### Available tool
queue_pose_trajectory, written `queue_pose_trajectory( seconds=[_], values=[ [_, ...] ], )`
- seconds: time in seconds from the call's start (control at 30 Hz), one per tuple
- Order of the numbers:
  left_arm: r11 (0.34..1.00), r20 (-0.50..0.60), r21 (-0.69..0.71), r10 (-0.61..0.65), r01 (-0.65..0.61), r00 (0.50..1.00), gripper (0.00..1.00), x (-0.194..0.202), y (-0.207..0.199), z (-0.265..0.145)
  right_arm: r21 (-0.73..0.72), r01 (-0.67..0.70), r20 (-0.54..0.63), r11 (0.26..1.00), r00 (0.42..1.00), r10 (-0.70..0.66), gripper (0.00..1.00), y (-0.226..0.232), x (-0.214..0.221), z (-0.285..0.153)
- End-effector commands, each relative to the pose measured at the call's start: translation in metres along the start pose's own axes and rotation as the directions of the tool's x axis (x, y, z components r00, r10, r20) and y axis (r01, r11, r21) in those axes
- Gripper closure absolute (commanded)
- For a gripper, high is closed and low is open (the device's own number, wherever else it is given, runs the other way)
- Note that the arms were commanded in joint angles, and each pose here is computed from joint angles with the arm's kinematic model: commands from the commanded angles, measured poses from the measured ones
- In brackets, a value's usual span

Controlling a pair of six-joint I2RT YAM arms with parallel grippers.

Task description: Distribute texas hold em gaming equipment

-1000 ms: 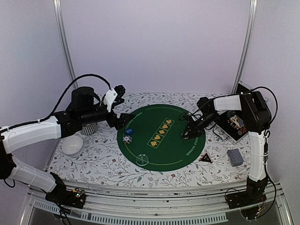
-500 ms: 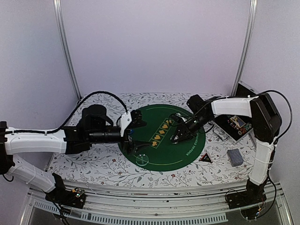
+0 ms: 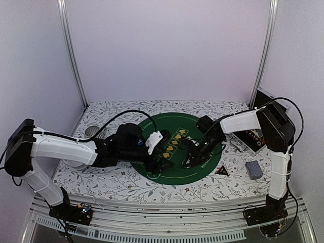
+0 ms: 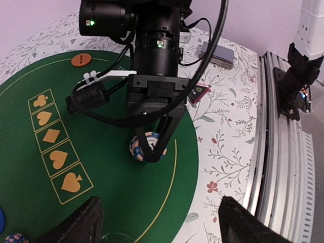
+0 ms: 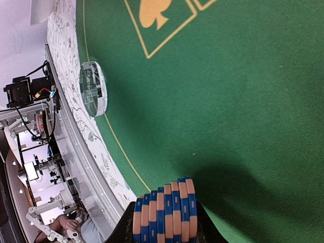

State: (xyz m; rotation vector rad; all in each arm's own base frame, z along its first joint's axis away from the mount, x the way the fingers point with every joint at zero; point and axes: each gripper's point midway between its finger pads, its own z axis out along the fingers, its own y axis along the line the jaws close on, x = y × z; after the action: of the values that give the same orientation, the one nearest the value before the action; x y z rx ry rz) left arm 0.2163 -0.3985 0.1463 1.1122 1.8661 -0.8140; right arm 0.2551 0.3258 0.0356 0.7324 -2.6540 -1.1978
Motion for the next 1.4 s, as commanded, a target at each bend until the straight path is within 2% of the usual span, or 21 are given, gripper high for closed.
queue_pose_trajectory(
  seconds=[0.0,0.33,0.5,0.57,0.83,1.07,1.1,1.23,1.3,1.37],
  values=[
    [1.000,-0.043,0.011,-0.005,0.005,0.999,0.18,0.004,-0.015,0.012,0.031,-0.016,0.030,0.999,0.999,0.015,0.85,-0.017,-0.009,-0.004],
    [0.999,-0.080,-0.019,0.027,-0.028,0.996,0.16,0.007,-0.010,0.019,0.049,-0.063,0.044,0.997,0.997,0.061,0.75,-0.045,-0.009,-0.010],
    [1.000,-0.097,-0.012,0.026,-0.027,0.995,0.17,0.011,-0.011,0.021,0.090,-0.081,0.051,0.993,0.996,0.076,0.64,-0.060,-0.011,-0.011],
    [0.999,-0.098,-0.017,0.027,-0.029,0.995,0.17,0.010,-0.010,0.019,0.108,-0.085,0.054,0.991,0.995,0.079,0.63,-0.065,-0.012,-0.012],
    [0.999,-0.097,-0.028,0.025,-0.027,0.995,0.17,0.002,-0.008,0.023,0.152,-0.106,0.080,0.983,0.992,0.094,0.62,-0.079,-0.015,-0.020],
    [0.999,-0.140,-0.023,0.033,-0.037,0.990,0.18,0.013,-0.008,0.026,0.167,-0.094,0.105,0.981,0.991,0.077,0.65,-0.075,-0.020,-0.026],
    [0.998,-0.156,-0.019,0.049,-0.053,0.987,0.19,0.016,-0.008,0.027,0.163,-0.096,0.104,0.982,0.991,0.080,0.65,-0.075,-0.019,-0.026],
    [0.995,-0.286,-0.004,0.097,-0.102,0.953,0.39,0.039,-0.007,0.025,0.191,-0.084,0.104,0.978,0.992,0.065,0.64,-0.076,-0.019,-0.026],
    [0.994,-0.314,-0.025,0.095,-0.108,0.945,0.45,0.048,-0.002,0.024,0.233,-0.082,0.123,0.969,0.991,0.055,0.57,-0.078,-0.024,-0.033],
    [0.995,-0.319,-0.031,0.084,-0.099,0.944,0.46,0.051,-0.002,0.022,0.302,-0.090,0.143,0.949,0.989,0.048,0.51,-0.084,-0.030,-0.043]
  ],
)
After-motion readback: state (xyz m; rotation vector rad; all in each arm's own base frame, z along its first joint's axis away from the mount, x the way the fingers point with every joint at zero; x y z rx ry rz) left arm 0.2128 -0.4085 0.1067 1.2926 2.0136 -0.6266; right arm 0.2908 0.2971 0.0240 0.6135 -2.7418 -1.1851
